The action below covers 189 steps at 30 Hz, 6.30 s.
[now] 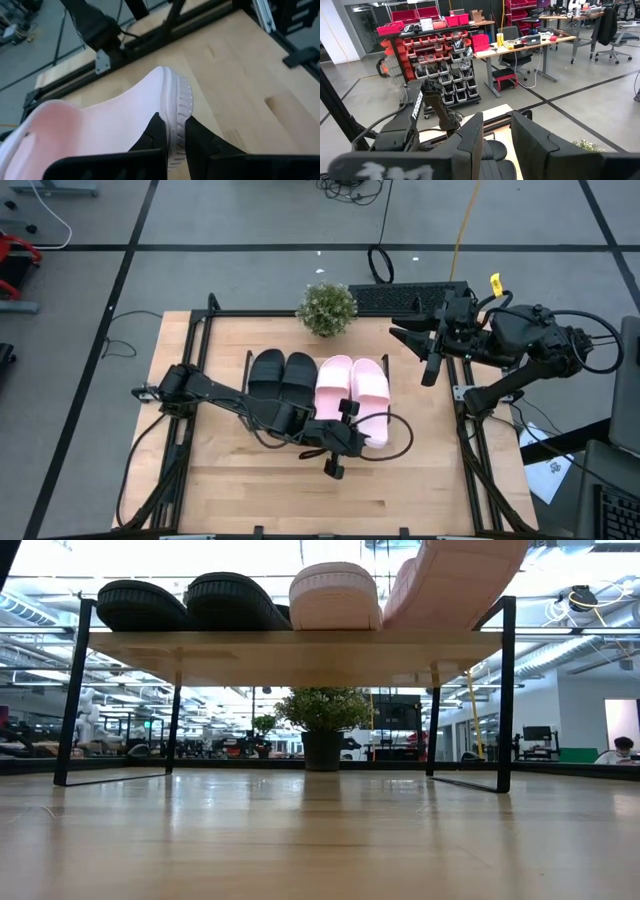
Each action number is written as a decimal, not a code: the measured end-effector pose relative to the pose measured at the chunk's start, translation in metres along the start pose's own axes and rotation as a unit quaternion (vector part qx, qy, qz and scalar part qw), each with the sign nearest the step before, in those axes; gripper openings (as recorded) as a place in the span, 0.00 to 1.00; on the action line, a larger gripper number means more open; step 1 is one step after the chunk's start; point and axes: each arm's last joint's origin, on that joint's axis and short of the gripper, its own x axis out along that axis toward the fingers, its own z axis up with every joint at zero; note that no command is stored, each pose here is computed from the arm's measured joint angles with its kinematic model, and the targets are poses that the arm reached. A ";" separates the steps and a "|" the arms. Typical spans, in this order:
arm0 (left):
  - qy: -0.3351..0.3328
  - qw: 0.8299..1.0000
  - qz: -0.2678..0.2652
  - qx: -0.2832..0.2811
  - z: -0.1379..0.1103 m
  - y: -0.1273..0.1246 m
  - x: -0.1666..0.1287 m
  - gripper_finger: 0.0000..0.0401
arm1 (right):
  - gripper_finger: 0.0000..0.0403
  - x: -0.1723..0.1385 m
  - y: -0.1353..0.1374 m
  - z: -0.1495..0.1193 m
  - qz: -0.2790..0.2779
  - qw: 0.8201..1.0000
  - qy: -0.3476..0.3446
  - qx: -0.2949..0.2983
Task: Pick and place slides into the shelf
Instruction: Put the pink slide on the shelf
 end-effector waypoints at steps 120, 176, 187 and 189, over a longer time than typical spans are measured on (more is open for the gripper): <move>0.082 0.987 0.136 -0.034 -0.044 0.010 -0.001 0.43 | 0.22 0.001 0.001 0.002 0.003 1.000 -0.008 0.010; 0.046 0.986 0.138 -0.076 -0.036 0.005 -0.003 0.78 | 0.22 0.007 0.005 -0.002 0.002 1.000 0.000 0.003; 0.060 0.985 0.142 -0.072 -0.040 0.009 -0.003 0.78 | 0.22 0.008 0.005 -0.002 0.002 1.000 -0.001 0.001; 0.060 0.986 0.142 -0.069 -0.040 0.009 -0.003 0.78 | 0.22 0.008 0.005 -0.002 0.001 1.000 -0.001 0.001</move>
